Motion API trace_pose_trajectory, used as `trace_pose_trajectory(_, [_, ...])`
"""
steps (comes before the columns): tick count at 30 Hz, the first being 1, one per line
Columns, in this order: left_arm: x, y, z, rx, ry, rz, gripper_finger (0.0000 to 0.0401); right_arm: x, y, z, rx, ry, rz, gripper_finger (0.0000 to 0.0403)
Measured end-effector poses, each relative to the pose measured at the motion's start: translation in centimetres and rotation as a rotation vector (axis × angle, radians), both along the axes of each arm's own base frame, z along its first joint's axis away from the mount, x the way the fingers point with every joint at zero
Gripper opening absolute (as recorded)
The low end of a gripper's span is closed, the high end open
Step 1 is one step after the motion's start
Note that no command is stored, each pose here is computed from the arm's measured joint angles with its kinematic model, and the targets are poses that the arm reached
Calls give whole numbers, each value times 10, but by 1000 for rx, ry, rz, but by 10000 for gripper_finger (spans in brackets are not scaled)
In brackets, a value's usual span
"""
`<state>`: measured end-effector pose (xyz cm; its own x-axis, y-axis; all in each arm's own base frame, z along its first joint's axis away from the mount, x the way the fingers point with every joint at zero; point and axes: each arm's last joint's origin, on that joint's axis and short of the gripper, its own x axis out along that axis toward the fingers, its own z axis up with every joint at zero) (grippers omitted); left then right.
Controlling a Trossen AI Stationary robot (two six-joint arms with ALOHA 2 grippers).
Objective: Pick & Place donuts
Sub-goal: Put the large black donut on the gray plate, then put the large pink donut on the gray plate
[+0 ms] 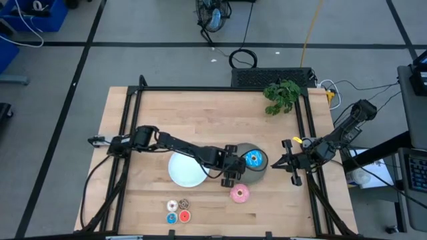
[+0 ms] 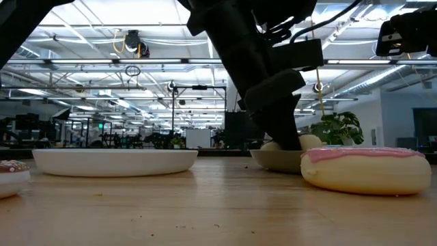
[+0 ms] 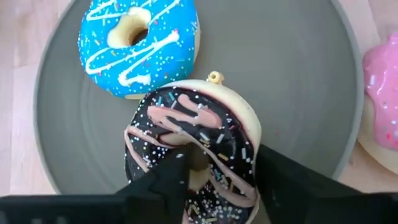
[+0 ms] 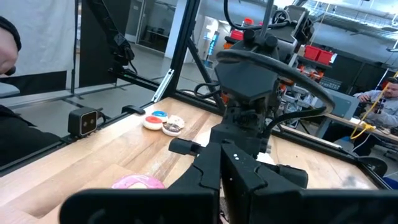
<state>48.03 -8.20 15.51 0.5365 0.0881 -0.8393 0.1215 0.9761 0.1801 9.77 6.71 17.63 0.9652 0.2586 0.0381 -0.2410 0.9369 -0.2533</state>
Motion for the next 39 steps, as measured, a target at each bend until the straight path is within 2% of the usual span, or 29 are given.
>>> trace_pose_trajectory(5, [1, -1, 4, 43, -3, -6, 230, 0, 0, 0, 0, 0, 0, 0])
trace_pose_trajectory(9, [4, -7, 23, 91, -14, -10, 254, 0, 0, 0, 0, 0, 0, 0])
trace_pose_trajectory(14, [4, -27, 76, 56, -23, -107, 261, 0, 0, 0, 0, 0, 0, 0])
trace_pose_trajectory(18, [-13, -41, 117, 106, -21, -160, 231, 0, 0, 0, 1, 0, 1, 0])
trace_pose_trajectory(23, [-55, -35, 160, 227, -1, -9, 155, 0, 0, 1, 7, -8, 1, 0])
trace_pose_trajectory(26, [-86, -26, 180, 227, -8, 28, 99, 0, 0, 2, 11, -12, 1, 0])
trace_pose_trajectory(29, [-120, -18, 189, 194, -78, 40, 46, 0, 0, 2, 24, -11, 2, 0])
trace_pose_trajectory(31, [-145, -10, 191, 152, -186, 50, 14, 0, 0, 2, 39, -9, 2, 0])
trace_pose_trajectory(33, [-170, -1, 183, 74, -303, 43, 8, 0, 0, 2, 40, -10, 2, 0])
trace_pose_trajectory(36, [-205, 11, 158, -106, -516, -12, 15, 0, 0, 2, 40, -11, 2, 0])
trace_pose_trajectory(39, [-235, 23, 129, -231, -695, 48, 8, 0, 0, 3, 39, -15, 2, 0])
